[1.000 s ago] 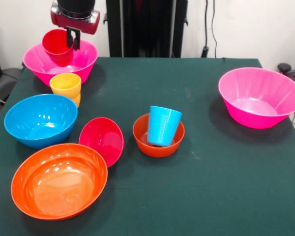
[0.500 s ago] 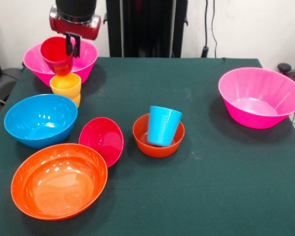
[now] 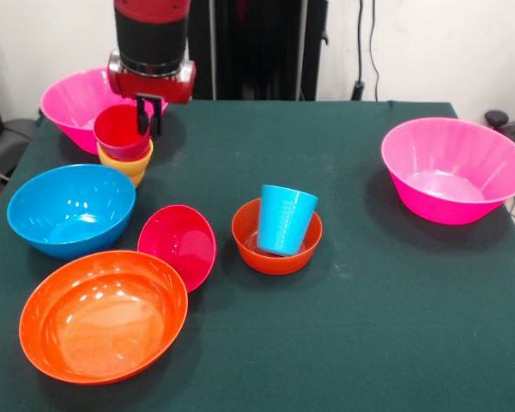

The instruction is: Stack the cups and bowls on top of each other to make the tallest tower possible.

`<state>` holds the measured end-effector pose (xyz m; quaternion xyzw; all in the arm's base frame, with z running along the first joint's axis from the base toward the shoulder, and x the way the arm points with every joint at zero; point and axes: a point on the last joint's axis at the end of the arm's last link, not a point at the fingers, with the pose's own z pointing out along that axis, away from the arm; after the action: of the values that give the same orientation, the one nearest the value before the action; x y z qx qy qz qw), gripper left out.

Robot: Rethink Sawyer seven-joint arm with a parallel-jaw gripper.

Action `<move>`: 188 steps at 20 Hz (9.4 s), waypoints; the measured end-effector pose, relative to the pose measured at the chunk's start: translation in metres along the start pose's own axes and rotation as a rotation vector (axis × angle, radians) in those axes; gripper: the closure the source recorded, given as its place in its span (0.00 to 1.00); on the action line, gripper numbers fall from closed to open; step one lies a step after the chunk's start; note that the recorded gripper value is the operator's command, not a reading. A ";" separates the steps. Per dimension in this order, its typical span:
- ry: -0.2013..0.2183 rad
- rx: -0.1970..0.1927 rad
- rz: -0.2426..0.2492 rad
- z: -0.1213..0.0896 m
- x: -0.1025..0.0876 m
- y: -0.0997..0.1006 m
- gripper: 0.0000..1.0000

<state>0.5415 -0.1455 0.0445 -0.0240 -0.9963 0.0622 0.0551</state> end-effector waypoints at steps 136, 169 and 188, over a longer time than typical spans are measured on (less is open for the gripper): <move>0.016 0.059 -0.080 0.031 0.016 -0.011 1.00; 0.271 -0.015 0.037 -0.082 -0.048 0.116 1.00; 0.285 -0.071 0.056 -0.087 -0.061 0.229 1.00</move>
<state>0.6212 0.0889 0.0945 -0.0623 -0.9788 0.0241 0.1936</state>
